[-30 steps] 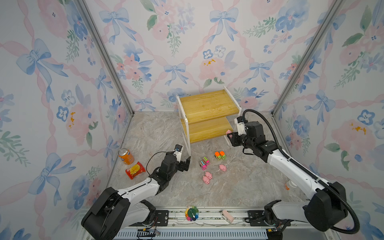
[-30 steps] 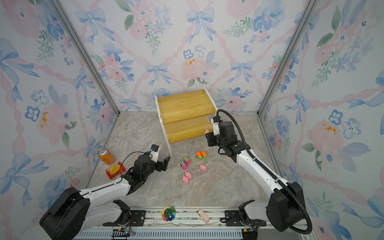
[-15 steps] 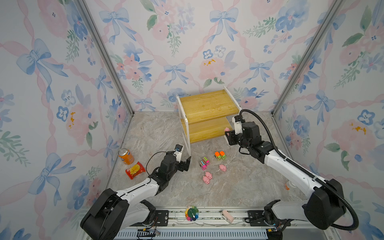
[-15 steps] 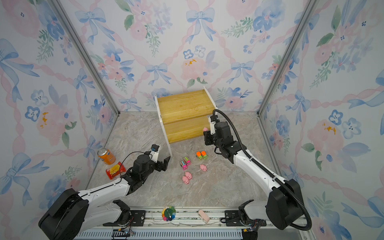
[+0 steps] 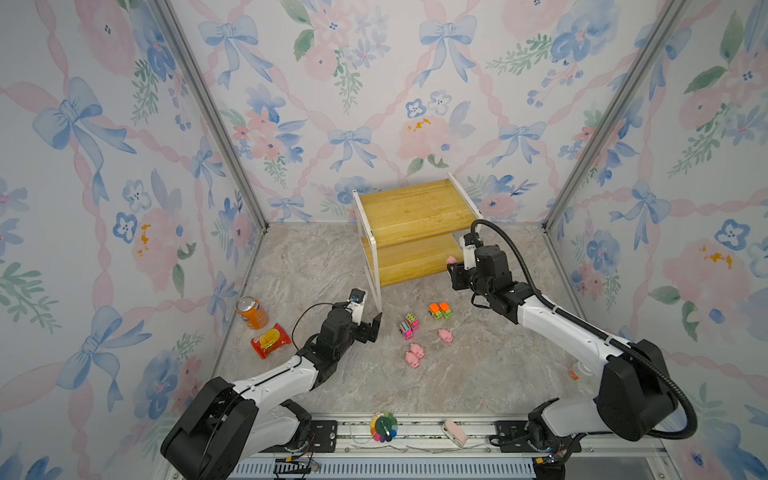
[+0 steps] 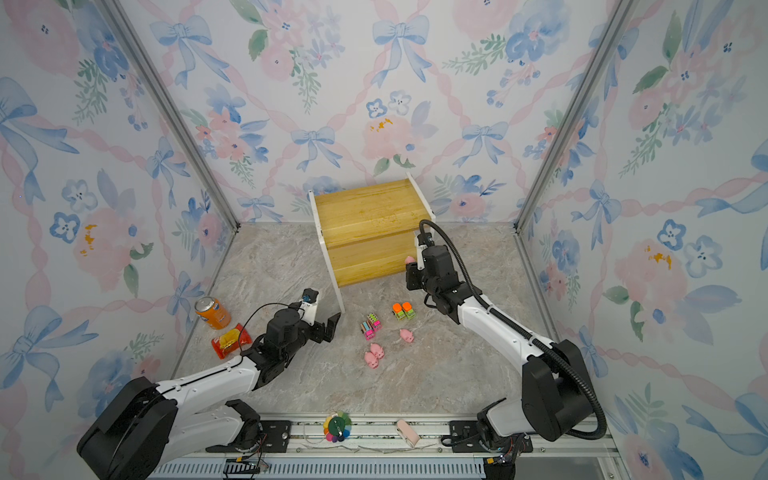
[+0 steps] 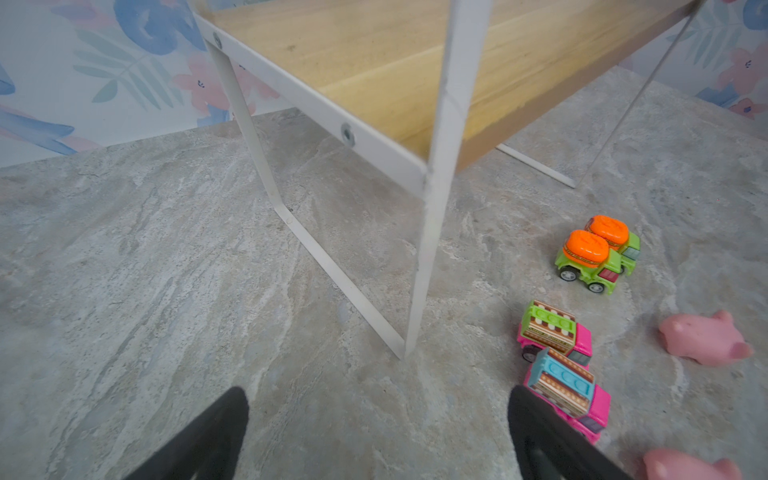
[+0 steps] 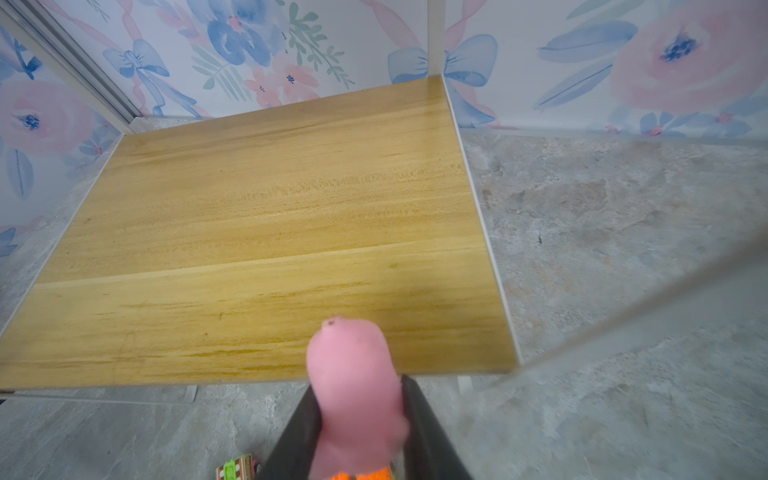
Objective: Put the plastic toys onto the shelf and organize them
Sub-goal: 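Lower the pig onto the lower shelf and open the right gripper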
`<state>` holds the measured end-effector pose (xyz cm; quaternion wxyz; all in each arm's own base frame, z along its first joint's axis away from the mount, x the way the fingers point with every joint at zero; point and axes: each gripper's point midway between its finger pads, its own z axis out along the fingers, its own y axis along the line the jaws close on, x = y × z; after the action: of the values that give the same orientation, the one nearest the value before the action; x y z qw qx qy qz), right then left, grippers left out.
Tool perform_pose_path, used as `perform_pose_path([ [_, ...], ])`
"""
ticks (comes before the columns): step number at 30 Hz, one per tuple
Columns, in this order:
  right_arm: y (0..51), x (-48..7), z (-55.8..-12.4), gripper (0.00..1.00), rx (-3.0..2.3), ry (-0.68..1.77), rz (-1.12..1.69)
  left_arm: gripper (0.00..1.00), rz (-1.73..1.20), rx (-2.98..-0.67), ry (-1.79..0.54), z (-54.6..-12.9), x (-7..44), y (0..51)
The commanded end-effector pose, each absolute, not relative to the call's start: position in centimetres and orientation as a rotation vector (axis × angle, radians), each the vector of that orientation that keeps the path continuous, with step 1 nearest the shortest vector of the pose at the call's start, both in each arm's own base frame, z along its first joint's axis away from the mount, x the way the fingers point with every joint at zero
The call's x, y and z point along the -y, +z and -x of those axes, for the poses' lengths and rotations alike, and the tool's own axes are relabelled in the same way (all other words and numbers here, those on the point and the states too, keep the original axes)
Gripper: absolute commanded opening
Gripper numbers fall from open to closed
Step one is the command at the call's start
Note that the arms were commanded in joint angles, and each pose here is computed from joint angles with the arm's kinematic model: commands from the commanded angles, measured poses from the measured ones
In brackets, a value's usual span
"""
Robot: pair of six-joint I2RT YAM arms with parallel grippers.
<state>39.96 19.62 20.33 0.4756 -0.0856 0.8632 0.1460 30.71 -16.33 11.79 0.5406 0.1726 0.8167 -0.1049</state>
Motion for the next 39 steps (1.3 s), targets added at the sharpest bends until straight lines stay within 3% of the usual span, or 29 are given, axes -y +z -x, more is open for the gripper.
perform_pose_path([
  [1,20.4,-19.8,-40.7,0.32,-2.083,0.363,0.178,0.98,-0.41,-1.937,-0.248,-30.8,16.2,12.2],
  [39,21.4,-18.5,-43.6,0.32,-2.068,0.35,0.124,0.98,-0.399,-1.929,-0.251,-30.8,15.9,12.4],
])
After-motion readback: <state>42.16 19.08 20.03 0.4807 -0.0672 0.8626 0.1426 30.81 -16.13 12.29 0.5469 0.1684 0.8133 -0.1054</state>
